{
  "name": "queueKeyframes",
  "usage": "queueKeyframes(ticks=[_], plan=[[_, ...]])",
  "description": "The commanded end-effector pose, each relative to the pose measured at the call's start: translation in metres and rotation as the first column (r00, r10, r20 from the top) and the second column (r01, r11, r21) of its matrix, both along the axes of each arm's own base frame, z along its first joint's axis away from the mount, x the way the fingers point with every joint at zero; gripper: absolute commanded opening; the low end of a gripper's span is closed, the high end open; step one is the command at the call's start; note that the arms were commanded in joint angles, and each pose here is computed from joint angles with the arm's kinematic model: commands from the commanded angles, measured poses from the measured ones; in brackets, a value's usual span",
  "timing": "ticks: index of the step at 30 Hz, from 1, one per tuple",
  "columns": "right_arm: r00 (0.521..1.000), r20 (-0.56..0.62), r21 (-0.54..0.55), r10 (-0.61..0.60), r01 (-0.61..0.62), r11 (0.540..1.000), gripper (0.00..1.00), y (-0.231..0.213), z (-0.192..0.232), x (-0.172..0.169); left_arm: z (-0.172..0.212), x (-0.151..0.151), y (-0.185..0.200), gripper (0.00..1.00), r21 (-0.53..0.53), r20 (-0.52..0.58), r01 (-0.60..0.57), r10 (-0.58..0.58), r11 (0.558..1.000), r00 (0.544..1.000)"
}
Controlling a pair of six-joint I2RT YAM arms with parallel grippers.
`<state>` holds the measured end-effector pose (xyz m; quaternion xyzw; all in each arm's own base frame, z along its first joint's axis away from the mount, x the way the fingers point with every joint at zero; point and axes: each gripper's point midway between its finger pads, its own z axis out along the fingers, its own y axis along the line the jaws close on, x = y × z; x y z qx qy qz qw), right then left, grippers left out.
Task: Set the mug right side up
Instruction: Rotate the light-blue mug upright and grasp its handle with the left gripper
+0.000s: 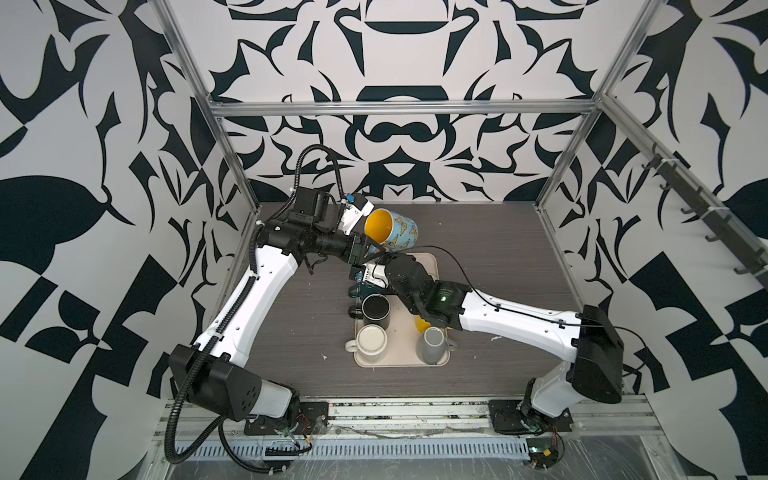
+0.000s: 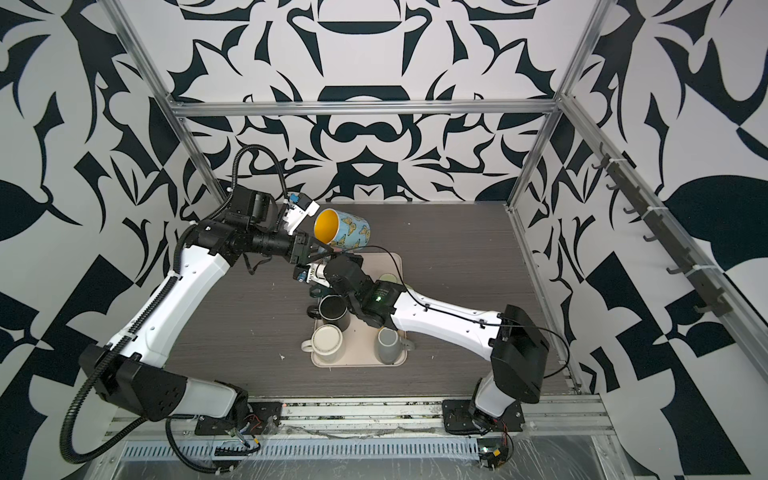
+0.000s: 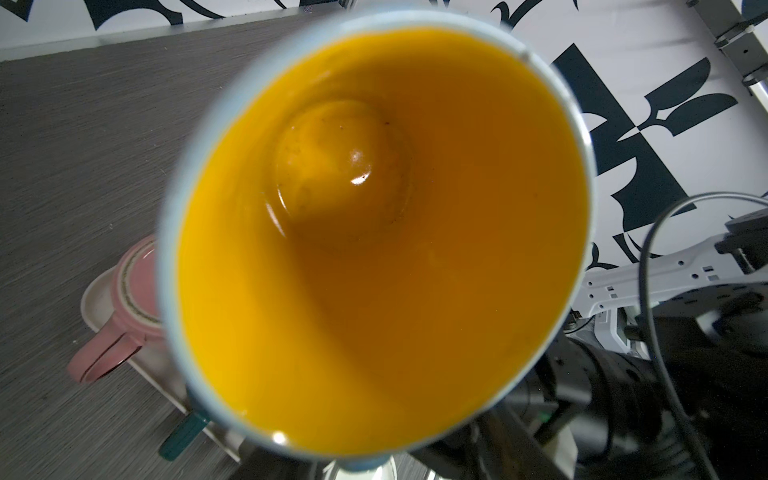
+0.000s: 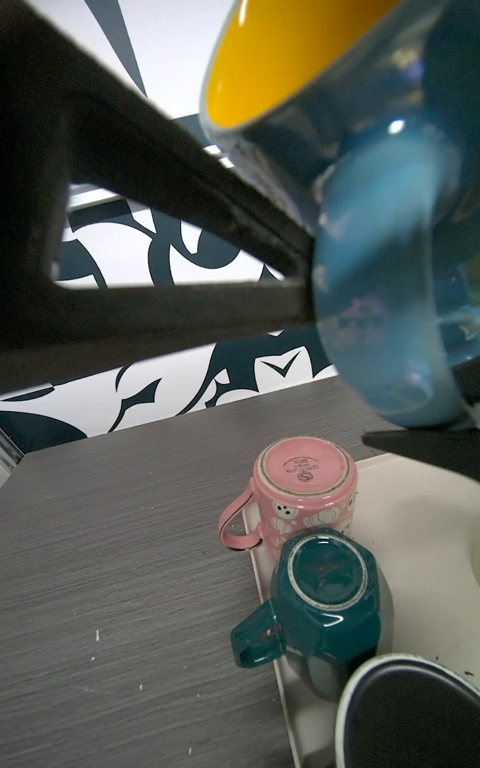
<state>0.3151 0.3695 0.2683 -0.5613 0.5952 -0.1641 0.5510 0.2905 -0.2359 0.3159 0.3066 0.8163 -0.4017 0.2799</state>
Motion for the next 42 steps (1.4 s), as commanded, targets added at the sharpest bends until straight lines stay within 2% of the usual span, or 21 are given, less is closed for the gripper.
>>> queueKeyframes(ticks=[1, 27, 32, 35, 42], plan=[[0.981, 0.178, 0.380, -0.082, 0.008, 0.925, 0.00, -0.014, 0.125, 0.001, -0.019, -0.008, 0.002, 0.53, 0.033, -0.094, 0.012, -0.009, 0.999, 0.996], [0.977, 0.200, 0.431, -0.076, -0.018, 0.902, 0.00, -0.007, 0.131, 0.002, -0.038, -0.009, -0.022, 0.24, 0.004, -0.207, 0.051, -0.049, 0.999, 0.977], [0.976, 0.204, 0.435, -0.075, -0.022, 0.900, 0.00, -0.006, 0.131, 0.001, -0.041, -0.008, -0.027, 0.14, -0.002, -0.226, 0.061, -0.060, 0.998, 0.972], [0.975, 0.205, 0.434, -0.081, -0.016, 0.901, 0.00, -0.007, 0.131, 0.003, -0.042, -0.004, -0.029, 0.00, -0.005, -0.230, 0.053, -0.053, 0.999, 0.972], [0.970, 0.204, 0.439, -0.131, 0.029, 0.898, 0.00, -0.019, 0.128, 0.008, -0.036, 0.021, -0.035, 0.00, -0.019, -0.194, -0.026, 0.022, 0.999, 0.981]])
